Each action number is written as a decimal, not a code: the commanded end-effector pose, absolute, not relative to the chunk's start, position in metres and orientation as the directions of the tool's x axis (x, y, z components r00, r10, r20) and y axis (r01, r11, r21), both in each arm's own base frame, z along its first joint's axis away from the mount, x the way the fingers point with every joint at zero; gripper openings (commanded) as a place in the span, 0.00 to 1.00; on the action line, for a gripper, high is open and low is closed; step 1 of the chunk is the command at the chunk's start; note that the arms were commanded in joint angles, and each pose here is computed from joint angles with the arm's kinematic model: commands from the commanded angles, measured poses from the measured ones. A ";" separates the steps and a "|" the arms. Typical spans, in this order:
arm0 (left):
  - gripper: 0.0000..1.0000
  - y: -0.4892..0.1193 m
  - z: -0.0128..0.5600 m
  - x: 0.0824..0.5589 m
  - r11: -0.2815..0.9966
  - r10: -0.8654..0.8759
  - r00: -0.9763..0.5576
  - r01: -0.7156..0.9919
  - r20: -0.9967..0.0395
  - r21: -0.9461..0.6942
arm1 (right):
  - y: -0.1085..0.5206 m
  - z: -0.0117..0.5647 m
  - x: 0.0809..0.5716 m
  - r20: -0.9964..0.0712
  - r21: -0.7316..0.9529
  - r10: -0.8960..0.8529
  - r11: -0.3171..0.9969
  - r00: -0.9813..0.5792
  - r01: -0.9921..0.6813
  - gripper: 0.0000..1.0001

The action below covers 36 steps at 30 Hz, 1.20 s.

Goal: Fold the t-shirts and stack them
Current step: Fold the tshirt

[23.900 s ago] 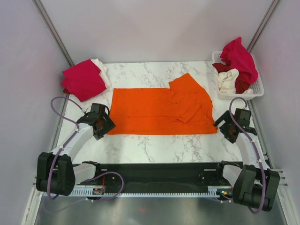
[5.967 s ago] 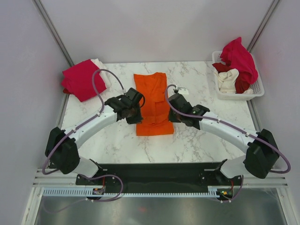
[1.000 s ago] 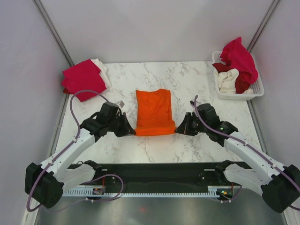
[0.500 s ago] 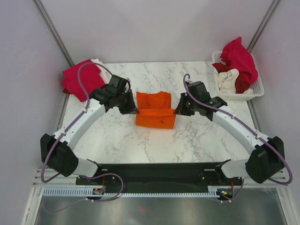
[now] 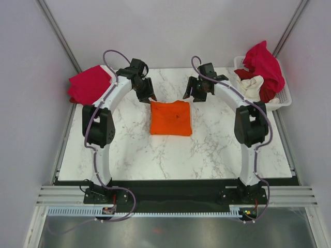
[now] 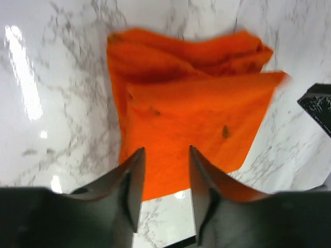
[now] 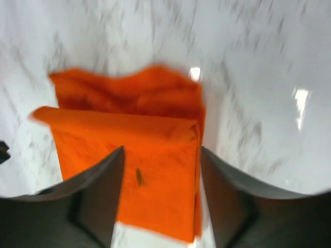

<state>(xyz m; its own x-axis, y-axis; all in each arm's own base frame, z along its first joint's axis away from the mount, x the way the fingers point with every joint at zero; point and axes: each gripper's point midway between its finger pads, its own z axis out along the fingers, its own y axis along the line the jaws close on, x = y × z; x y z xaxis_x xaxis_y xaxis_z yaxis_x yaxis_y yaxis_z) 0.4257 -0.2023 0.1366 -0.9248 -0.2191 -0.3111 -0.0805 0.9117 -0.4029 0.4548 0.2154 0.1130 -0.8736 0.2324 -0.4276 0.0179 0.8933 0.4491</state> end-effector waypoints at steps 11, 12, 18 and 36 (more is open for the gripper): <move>0.84 -0.167 0.123 0.474 0.927 -0.231 -0.913 -0.102 -0.337 -0.361 | 0.166 0.156 0.475 -0.567 0.465 0.305 0.885 -0.765 0.008 0.89; 0.84 -0.170 0.139 0.468 0.917 -0.229 -0.902 -0.073 -0.367 -0.392 | 0.167 0.156 0.466 -0.564 0.481 0.308 0.877 -0.766 -0.002 0.89; 0.82 -0.187 0.107 0.431 0.859 -0.197 -0.916 0.011 -0.350 -0.512 | 0.179 0.143 0.398 -0.509 0.589 0.307 0.805 -0.805 -0.066 0.90; 0.69 -0.199 0.026 0.467 0.851 -0.206 -0.925 -0.008 -0.319 -0.526 | 0.187 0.062 0.303 -0.415 0.661 0.226 0.741 -0.881 -0.121 0.93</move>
<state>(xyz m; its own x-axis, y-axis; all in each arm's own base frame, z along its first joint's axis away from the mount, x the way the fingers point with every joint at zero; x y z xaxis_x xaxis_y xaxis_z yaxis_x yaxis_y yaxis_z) 0.4501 -0.1950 0.0358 -0.9321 -0.2259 -0.2831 -0.0443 0.8469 -0.5298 0.3004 0.1764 0.0543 -0.9026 0.2413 -0.3566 -0.0411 0.7762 0.6291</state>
